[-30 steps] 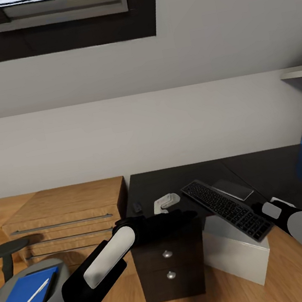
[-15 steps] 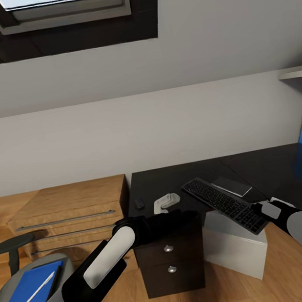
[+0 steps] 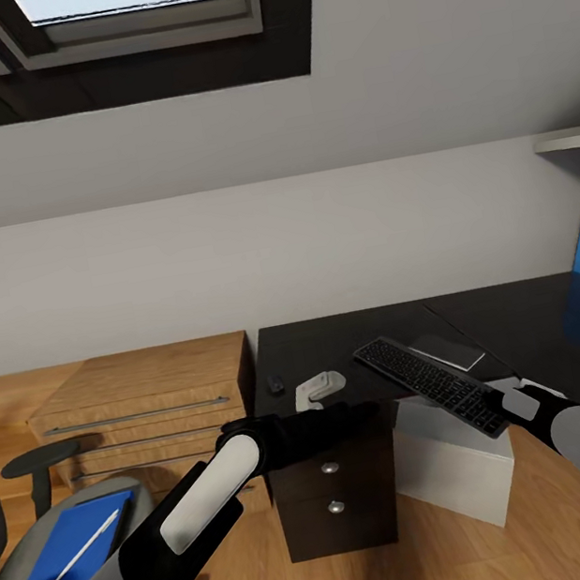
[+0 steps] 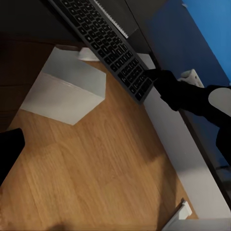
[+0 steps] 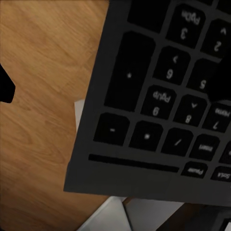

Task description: In the bedroom, organize the workspace by keeping the computer under the desk, ensuring the monitor is on the desk, placing the keyboard on the desk next to the monitor, placing the mouse on the desk next to the keyboard, moving the folder from the swivel chair onto the desk next to the mouse, stacking the notebook on top of the folder with the pen on top of the notebook, and positioning the swivel chair next to the desk.

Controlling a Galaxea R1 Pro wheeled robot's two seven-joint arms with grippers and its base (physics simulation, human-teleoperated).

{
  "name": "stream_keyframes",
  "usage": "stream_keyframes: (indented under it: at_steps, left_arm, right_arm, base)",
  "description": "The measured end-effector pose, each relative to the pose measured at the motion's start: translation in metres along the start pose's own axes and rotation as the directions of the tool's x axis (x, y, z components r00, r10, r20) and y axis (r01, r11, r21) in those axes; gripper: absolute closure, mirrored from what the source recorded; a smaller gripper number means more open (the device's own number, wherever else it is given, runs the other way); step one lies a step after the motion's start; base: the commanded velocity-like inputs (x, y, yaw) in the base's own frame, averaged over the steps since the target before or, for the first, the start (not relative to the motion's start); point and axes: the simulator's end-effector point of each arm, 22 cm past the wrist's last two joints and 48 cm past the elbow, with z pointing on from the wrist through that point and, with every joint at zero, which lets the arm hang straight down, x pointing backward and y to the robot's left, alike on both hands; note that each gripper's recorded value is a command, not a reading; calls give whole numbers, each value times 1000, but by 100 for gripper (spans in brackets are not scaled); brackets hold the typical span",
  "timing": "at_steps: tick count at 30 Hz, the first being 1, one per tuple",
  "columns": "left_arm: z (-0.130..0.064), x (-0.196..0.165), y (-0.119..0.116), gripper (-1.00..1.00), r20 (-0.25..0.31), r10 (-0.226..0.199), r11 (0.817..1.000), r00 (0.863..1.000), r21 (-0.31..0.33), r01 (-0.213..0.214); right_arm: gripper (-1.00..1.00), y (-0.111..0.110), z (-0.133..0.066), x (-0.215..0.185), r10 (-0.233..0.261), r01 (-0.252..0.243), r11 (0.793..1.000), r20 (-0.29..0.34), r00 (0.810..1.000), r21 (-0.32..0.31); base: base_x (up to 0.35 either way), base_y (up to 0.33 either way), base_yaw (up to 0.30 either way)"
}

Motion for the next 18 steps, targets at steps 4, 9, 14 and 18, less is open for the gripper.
stream_keyframes:
  at_steps: [4, 9, 14, 18]
  left_arm:
    - [0, 0, 0, -100, 0, 0, 1000, 1000, -1, 0]
    - [0, -1, 1, -100, 1, 0, 1000, 1000, -2, 0]
    - [0, -1, 1, -100, 1, -1, 1000, 1000, -3, 1]
    - [0, -1, 1, -100, 1, 0, 1000, 1000, -3, 0]
  right_arm:
    - [-100, 0, 0, 0, 0, 0, 1000, 0, 1000, -1]
    - [-100, 1, 0, 0, 0, 0, 1000, -1, 1000, -1]
    - [-100, 1, 0, 0, -1, 1, 1000, 0, 1000, -3]
    - [-100, 2, 0, 0, 0, 0, 1000, 1, 1000, -5]
  base:
    - [-9, 7, 0]
    - [-22, 7, 0]
    - [-158, 64, 0]
    - [-131, 42, 0]
